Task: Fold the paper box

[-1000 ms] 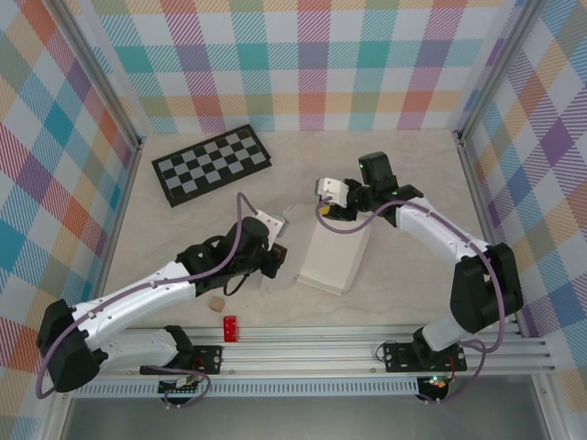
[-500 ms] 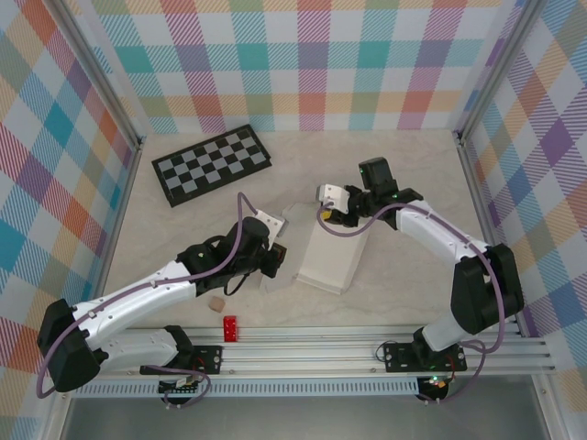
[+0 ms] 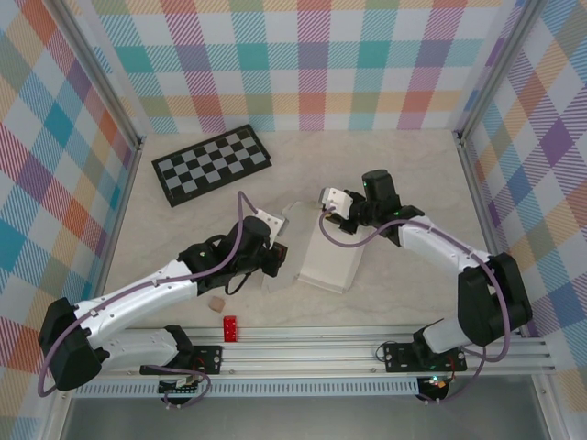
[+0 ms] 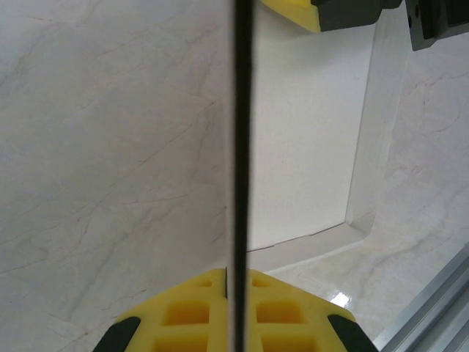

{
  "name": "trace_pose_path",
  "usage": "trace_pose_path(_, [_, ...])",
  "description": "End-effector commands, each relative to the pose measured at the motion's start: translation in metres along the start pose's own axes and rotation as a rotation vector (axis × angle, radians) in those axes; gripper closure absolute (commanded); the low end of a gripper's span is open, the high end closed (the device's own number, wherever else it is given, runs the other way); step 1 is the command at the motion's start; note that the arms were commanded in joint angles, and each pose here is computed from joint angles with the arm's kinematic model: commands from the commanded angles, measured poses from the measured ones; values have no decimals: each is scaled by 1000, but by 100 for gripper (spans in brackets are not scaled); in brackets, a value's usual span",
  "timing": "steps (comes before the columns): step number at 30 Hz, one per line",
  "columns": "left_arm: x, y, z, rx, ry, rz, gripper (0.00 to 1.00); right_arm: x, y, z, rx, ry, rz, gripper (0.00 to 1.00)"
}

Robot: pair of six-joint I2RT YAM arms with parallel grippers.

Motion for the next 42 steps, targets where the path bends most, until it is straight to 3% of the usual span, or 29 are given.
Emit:
trace_pose_path(1, [5,-9,-20,27,-71,30,100,2,11,-11,-33,-58,-28,82])
trace_pose_path(7, [2,-5,-15,-4,-44,3,100,11,12,-15,-55,-39,-63,71])
trace_pose_path(13, [8,11,-6,-112,4,-93,100,71,-21,-39,-213,-127,-200,66])
trace_pose_path(15, [16,16,-8,-163,22,-132,100,81,-24,-36,-263,-103,-251,64])
trace_pose_path(21, [41,21,-24,-332,28,-226,100,95,-49,-23,-380,-85,-200,60])
trace_pose_path(31, [57,9,-38,-464,-57,-162,100,76,-58,22,-530,-13,-203,59])
trace_pose_path(42, [62,5,-44,-463,-104,-137,100,64,-49,15,-592,-123,-311,58])
Point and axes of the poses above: each hand's point on the last joint's axis, 136 mm out from that joint toward the fingers, its own x axis back along the fingers, its own y axis along the line the jaws close on, z = x × y, the point moved 3 cm from there along x, back along the fingers, and after that the axes turned 14 degrees about x, right-handed, at the moved point
